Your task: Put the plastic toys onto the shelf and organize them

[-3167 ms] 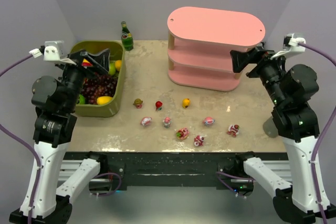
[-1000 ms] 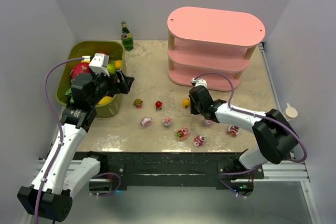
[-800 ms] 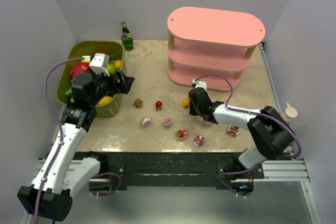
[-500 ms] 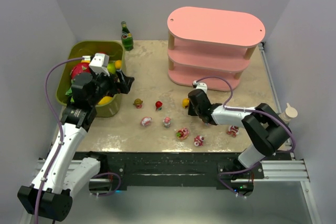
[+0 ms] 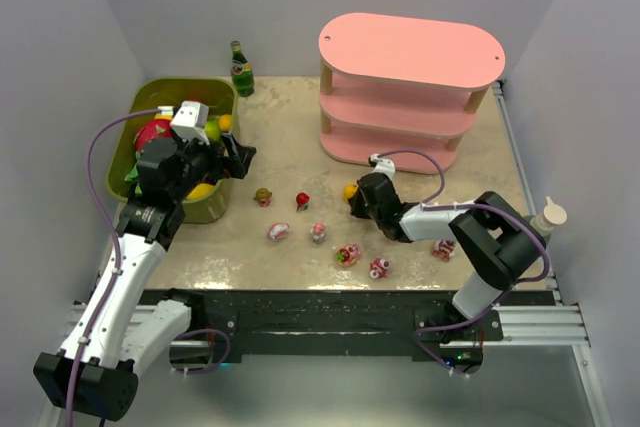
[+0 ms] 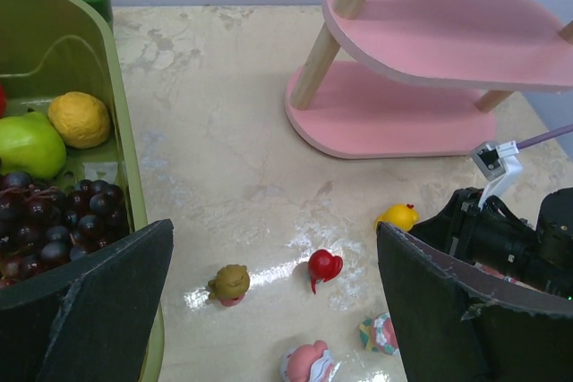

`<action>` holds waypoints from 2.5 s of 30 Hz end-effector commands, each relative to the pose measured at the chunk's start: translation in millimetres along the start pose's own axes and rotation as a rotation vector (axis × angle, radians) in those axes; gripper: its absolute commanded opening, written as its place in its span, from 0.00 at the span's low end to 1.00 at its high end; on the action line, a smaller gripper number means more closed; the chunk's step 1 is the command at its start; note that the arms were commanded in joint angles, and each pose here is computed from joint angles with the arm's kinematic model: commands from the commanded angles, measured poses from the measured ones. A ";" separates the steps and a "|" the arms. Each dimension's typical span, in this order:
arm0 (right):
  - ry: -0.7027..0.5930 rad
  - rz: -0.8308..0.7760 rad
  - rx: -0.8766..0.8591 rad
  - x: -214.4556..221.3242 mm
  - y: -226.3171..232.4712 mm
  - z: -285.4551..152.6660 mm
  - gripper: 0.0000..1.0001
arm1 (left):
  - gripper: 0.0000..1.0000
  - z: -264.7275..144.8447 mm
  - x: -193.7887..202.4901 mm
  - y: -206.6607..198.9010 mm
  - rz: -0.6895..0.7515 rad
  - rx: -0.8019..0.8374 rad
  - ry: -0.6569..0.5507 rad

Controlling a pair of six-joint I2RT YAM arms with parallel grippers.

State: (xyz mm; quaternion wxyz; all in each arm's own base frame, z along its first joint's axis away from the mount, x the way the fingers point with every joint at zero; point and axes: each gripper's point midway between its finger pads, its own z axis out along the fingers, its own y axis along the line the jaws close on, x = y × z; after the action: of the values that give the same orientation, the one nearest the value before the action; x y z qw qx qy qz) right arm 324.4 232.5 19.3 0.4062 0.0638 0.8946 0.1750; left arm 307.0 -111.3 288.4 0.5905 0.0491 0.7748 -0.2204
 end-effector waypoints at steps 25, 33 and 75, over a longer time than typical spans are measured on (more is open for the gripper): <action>-0.082 -0.322 0.008 -50.3 19.6 -32.3 0.82 | 0.99 1.8 3.3 6.1 0.018 -0.020 0.010; -0.104 -0.397 -0.070 -65.3 28.4 -16.7 0.75 | 1.00 3.6 5.9 7.0 0.013 -0.022 0.019; -0.025 -0.584 -0.233 -47.4 35.6 -8.4 0.80 | 0.99 2.9 7.3 9.3 0.022 -0.033 0.024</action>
State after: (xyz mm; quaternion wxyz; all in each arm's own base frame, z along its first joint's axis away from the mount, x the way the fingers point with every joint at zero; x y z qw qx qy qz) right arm 340.3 247.6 39.4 0.4173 -0.2166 0.8701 0.1476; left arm 309.2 -108.3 275.2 0.5736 0.0419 0.7907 -0.2096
